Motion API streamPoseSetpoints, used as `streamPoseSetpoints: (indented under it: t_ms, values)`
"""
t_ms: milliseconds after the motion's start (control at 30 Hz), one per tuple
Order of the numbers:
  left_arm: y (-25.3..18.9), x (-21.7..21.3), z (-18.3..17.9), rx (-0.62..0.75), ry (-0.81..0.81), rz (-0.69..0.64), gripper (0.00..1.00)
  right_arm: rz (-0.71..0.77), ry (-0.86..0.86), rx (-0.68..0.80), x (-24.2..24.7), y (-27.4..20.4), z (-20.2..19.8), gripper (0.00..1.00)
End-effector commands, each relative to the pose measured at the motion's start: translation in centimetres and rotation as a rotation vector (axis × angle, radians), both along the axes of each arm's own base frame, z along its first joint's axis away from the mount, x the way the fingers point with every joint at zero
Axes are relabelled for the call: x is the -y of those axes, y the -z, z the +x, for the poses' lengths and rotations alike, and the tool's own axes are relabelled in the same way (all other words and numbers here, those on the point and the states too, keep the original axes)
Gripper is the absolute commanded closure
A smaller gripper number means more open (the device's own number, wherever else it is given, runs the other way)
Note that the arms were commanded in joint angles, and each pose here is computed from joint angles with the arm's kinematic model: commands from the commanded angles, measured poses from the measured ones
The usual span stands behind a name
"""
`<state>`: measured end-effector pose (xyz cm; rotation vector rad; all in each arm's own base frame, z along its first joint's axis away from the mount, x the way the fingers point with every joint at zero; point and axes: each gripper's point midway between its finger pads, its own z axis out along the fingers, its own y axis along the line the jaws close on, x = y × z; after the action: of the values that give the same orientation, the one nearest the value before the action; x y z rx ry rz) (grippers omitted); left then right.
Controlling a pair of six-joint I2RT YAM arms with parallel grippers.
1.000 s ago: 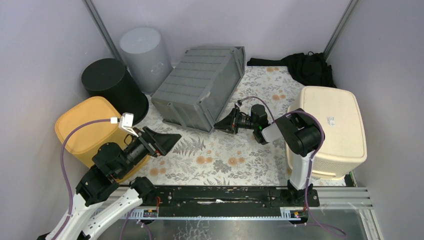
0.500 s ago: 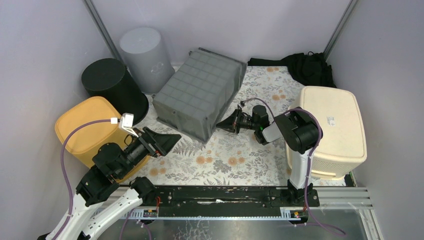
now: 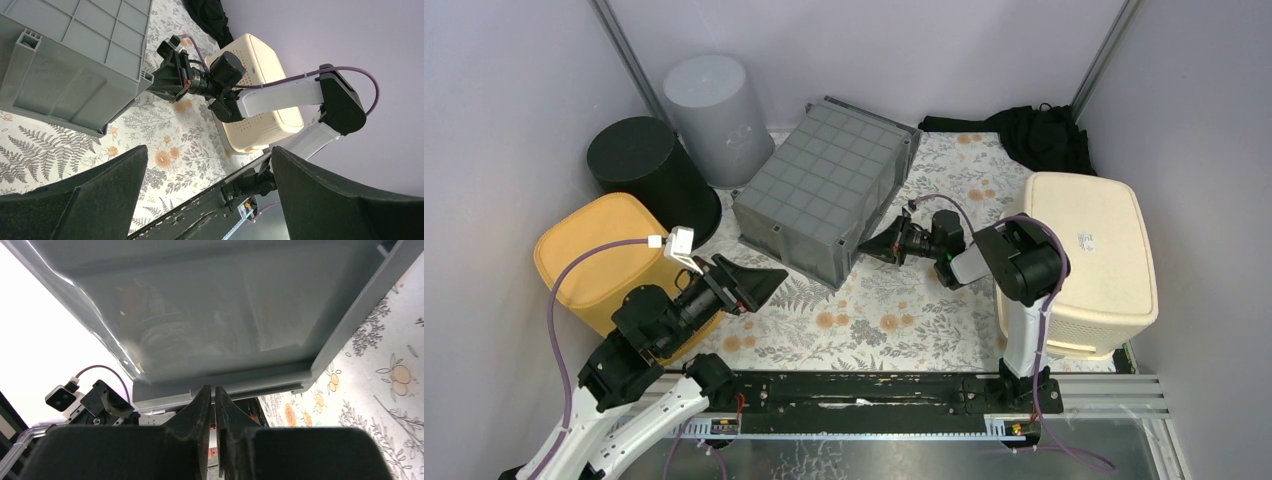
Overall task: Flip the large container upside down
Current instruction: Turn the container upside down at the center of the board, then adjust the container at the center of the board.
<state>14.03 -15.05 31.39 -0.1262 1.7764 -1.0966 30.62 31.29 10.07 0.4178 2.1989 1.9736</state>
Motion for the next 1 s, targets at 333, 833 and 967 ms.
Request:
streamPoseSetpoints:
  t_ms: [333,833,967]
  values:
    - [0.4,1.4,0.6,0.0,0.039,-0.008,0.0,-0.756,0.133,0.131,6.1,1.8,5.7,0.54]
    - [2.1,3.0,1.0,-0.047,0.085,0.002,0.0,-0.929,0.309,0.136,12.6,0.0,16.8,0.43]
    - [2.3,3.1,1.1,-0.051,0.088,0.009,0.0,-0.905,0.324,0.151,12.3,-0.2,19.5,0.43]
